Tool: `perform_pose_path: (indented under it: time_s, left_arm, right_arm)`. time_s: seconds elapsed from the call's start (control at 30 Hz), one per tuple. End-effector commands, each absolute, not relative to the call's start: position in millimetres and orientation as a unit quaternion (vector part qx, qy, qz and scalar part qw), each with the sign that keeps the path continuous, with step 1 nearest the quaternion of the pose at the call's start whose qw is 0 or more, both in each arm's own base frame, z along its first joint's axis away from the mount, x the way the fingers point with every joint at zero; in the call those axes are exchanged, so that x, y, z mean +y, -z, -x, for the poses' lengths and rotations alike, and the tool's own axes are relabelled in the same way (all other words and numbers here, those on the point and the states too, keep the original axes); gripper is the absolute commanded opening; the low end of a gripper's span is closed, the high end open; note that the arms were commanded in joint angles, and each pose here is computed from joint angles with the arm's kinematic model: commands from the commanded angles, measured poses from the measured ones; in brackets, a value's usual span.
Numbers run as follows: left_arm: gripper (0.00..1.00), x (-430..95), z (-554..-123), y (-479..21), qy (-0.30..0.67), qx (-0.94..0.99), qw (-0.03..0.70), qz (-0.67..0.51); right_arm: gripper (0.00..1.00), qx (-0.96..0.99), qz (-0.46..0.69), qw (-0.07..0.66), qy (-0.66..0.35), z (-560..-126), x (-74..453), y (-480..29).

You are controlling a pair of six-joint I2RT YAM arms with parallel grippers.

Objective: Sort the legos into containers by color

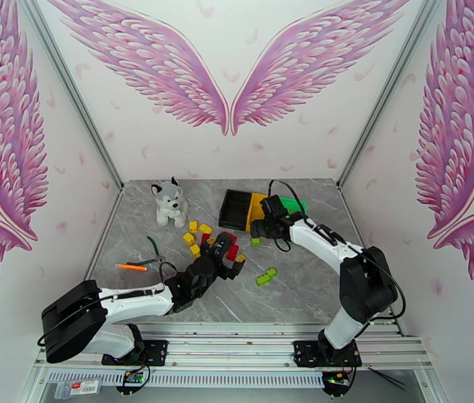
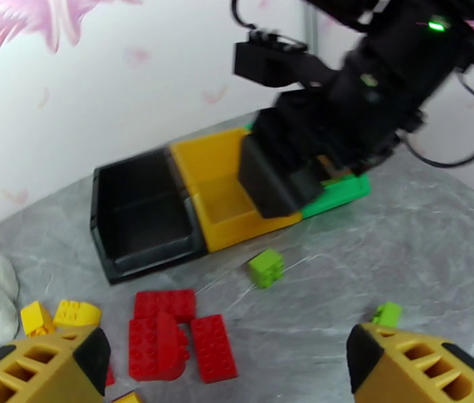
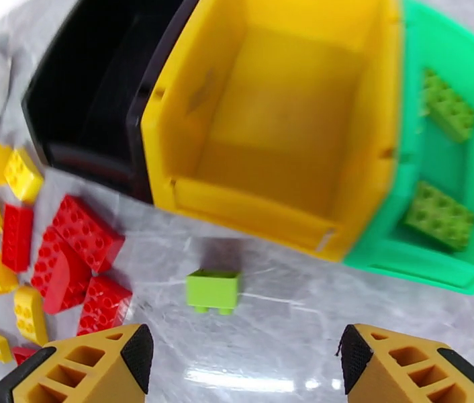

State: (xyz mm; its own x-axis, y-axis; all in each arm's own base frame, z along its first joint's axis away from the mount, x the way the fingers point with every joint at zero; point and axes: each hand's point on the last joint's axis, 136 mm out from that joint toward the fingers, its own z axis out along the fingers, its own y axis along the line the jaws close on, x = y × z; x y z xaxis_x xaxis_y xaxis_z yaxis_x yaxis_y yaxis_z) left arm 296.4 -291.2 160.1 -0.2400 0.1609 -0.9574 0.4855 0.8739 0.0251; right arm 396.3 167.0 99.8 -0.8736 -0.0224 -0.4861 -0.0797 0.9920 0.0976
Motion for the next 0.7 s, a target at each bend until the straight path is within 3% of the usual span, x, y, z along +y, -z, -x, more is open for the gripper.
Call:
perform_pose_path:
  time_s: [0.0,0.23,0.67]
  left_arm:
    - [0.99,-282,-307,-124,0.146,0.828,0.512,-0.174]
    - [0.99,-287,-313,-100,0.162,0.851,0.469,-0.17]
    - [0.99,-289,-314,-100,0.167,0.851,0.467,-0.173]
  right_arm:
    - [0.77,0.973,0.046,0.219,-0.056,-395,175,-79]
    - [0.71,0.975,0.056,0.205,-0.055,-396,185,-64]
    - [0.62,0.979,0.061,0.186,-0.057,-402,194,-42]
